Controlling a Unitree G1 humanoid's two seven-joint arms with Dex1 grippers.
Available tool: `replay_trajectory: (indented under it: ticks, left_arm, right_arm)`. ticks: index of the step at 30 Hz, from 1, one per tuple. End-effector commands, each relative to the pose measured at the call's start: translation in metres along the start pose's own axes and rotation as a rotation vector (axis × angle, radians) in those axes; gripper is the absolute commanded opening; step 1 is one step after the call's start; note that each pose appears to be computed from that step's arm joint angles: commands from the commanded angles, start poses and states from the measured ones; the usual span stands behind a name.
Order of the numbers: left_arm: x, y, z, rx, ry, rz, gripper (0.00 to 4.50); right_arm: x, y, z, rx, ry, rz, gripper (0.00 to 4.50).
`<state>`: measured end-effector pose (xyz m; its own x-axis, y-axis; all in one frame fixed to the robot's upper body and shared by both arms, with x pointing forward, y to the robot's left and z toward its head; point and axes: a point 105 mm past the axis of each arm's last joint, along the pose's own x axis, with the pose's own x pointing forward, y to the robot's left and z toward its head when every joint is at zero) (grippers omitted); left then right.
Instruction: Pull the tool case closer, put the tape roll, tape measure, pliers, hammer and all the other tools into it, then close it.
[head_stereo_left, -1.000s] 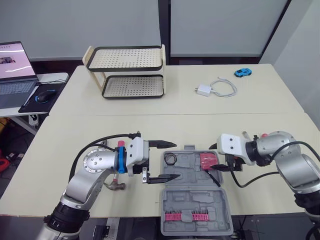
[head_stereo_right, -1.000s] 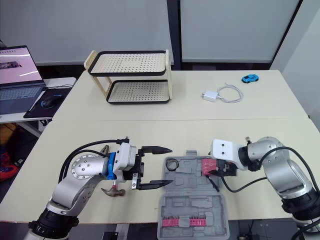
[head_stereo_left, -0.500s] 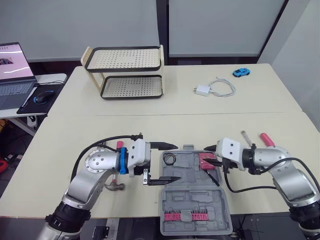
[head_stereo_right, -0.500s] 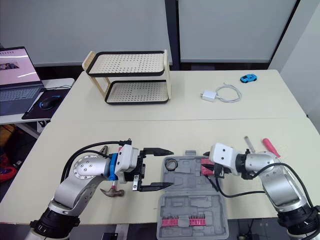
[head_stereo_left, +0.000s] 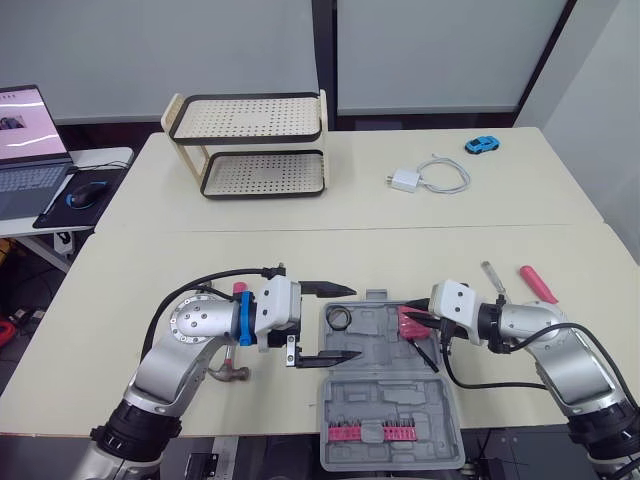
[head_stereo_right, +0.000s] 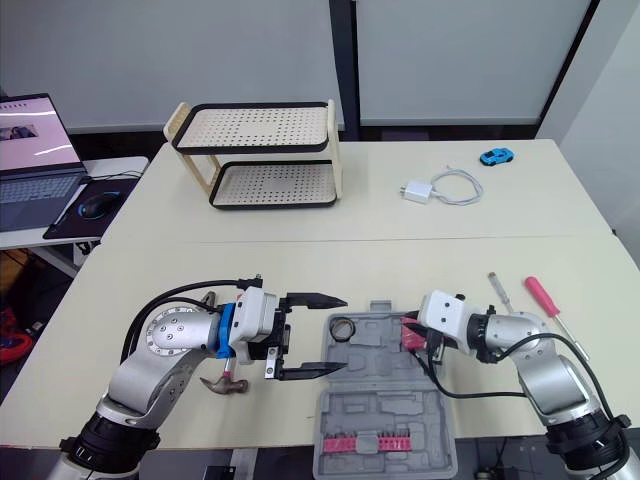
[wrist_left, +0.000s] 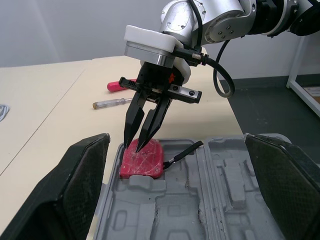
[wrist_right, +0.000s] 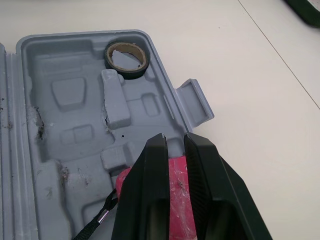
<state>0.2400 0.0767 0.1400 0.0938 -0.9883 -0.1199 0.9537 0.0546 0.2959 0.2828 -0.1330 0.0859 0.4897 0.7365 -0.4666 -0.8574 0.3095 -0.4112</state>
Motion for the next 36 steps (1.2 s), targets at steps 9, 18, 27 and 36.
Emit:
replay_trajectory:
  ticks: [9,18,27,36]
  left_arm:
    - [0.000,-0.001,0.007,0.041,-0.006,-0.012,4.50]
    - [-0.002,-0.003,0.009,0.035,-0.001,-0.012,4.50]
    - [-0.008,-0.005,0.009,0.029,0.018,-0.001,4.50]
    - [-0.008,-0.005,0.009,0.020,0.018,0.004,4.50]
  right_arm:
    - [0.006,-0.002,-0.013,0.074,-0.072,-0.067,0.60]
    - [0.011,0.012,-0.064,0.178,0.003,-0.068,0.60]
    - [0.009,0.019,-0.083,0.241,0.002,-0.081,0.60]
    - [0.014,0.016,-0.083,0.251,-0.020,-0.100,0.60]
